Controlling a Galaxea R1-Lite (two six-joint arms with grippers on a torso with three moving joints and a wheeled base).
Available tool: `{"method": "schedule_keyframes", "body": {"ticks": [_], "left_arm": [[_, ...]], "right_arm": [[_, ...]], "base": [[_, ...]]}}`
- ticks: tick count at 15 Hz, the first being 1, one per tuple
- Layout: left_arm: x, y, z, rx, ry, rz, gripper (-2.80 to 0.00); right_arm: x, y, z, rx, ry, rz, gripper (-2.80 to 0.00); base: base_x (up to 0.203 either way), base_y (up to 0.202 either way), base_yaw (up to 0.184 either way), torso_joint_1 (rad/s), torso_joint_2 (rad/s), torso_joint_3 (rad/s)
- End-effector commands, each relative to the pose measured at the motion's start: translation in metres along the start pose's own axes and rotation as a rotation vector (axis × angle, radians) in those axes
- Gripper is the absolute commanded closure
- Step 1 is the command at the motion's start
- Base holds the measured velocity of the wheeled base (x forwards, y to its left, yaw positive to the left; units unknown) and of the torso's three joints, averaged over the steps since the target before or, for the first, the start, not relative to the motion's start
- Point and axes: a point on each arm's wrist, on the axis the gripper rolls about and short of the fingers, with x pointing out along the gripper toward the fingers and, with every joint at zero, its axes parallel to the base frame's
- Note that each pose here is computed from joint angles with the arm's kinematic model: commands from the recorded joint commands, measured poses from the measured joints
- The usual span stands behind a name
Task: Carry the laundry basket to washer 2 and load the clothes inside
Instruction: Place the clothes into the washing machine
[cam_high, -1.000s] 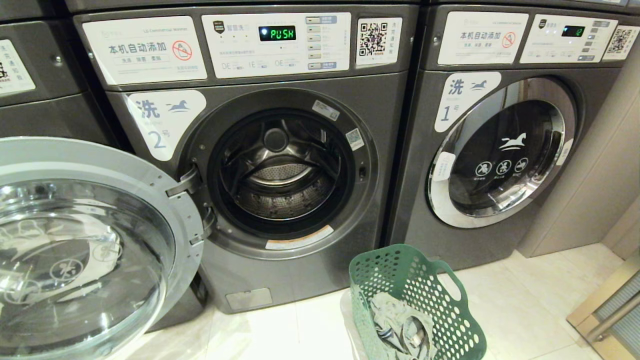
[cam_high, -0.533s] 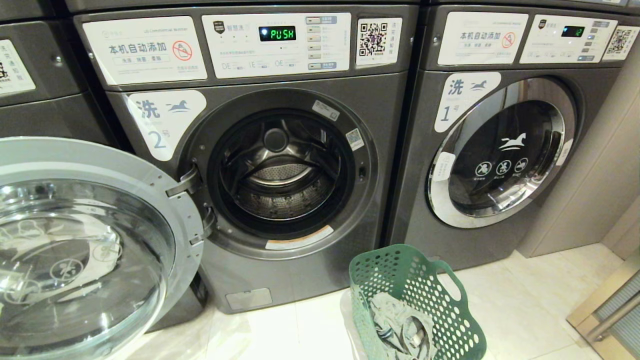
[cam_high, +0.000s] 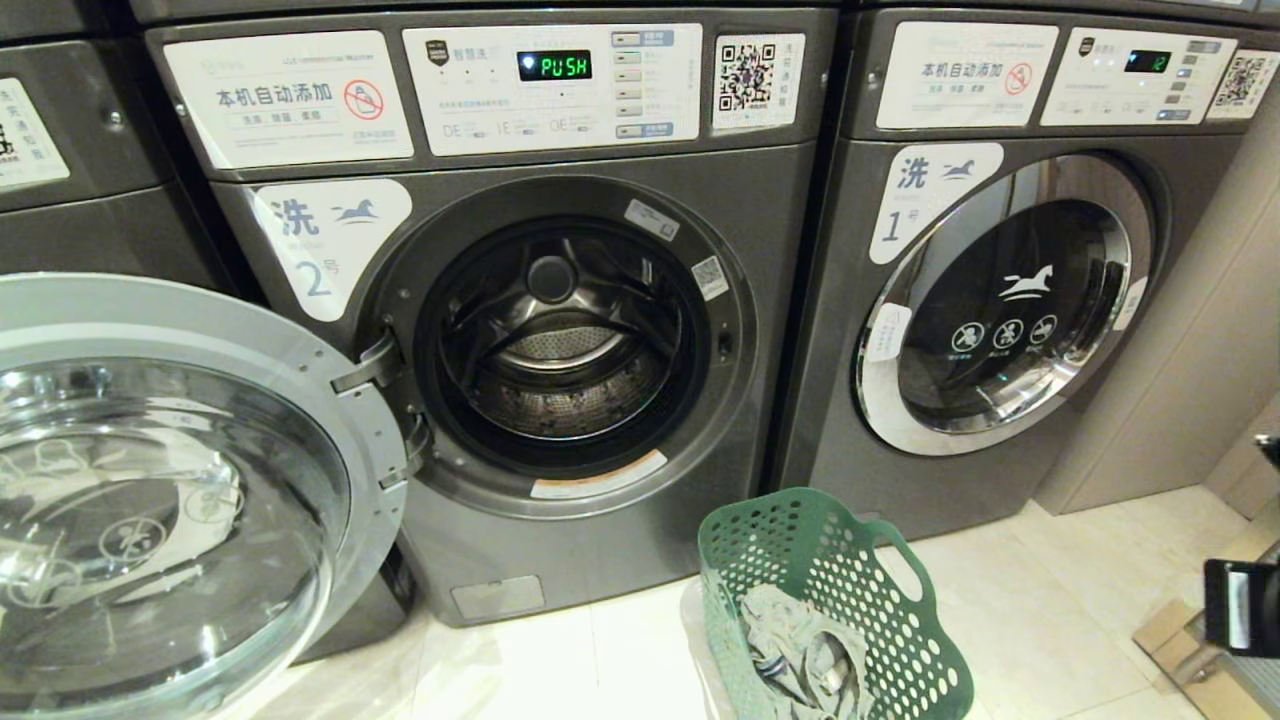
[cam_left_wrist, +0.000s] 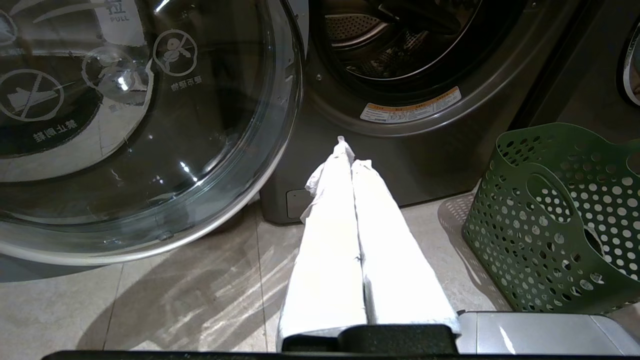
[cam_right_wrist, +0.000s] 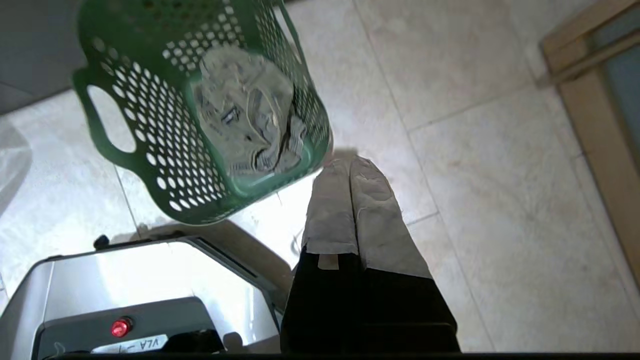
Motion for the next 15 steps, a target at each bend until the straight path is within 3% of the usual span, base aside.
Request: {"method": "schedule_keyframes", "body": {"ticks": [1,5,7,10,15], "left_arm": [[0.0,0.0,0.0,-0.001,0.001,0.001,0.0],[0.0,0.0,0.0,0.001,0.006,0.001,0.0],[0.0,0.0,0.0,0.001,0.006,0.001,0.0],[0.0,0.0,0.0,0.001,0.006,0.001,0.0],[0.0,0.0,0.0,0.001,0.003,0.001,0.0]], "right_arm": [[0.08,0.01,-0.004,-0.016,0.216,-0.038,0.0],[0.185,0.014,-0.016,-0.02,0.264,-0.065,0.0],[0.224,0.014,-0.015,-0.049,0.235,-0.049,0.0],[0.231,0.026,-0.007,-0.121,0.199,0.128,0.0],[0.249,0.047,-0.021,-0.165,0.268,0.197,0.0]], "base": [[0.0,0.0,0.0,0.0,0.0,0.0],[0.0,0.0,0.0,0.0,0.0,0.0],[0.0,0.0,0.0,0.0,0.0,0.0],[0.0,0.0,0.0,0.0,0.0,0.0],[0.0,0.0,0.0,0.0,0.0,0.0]]}}
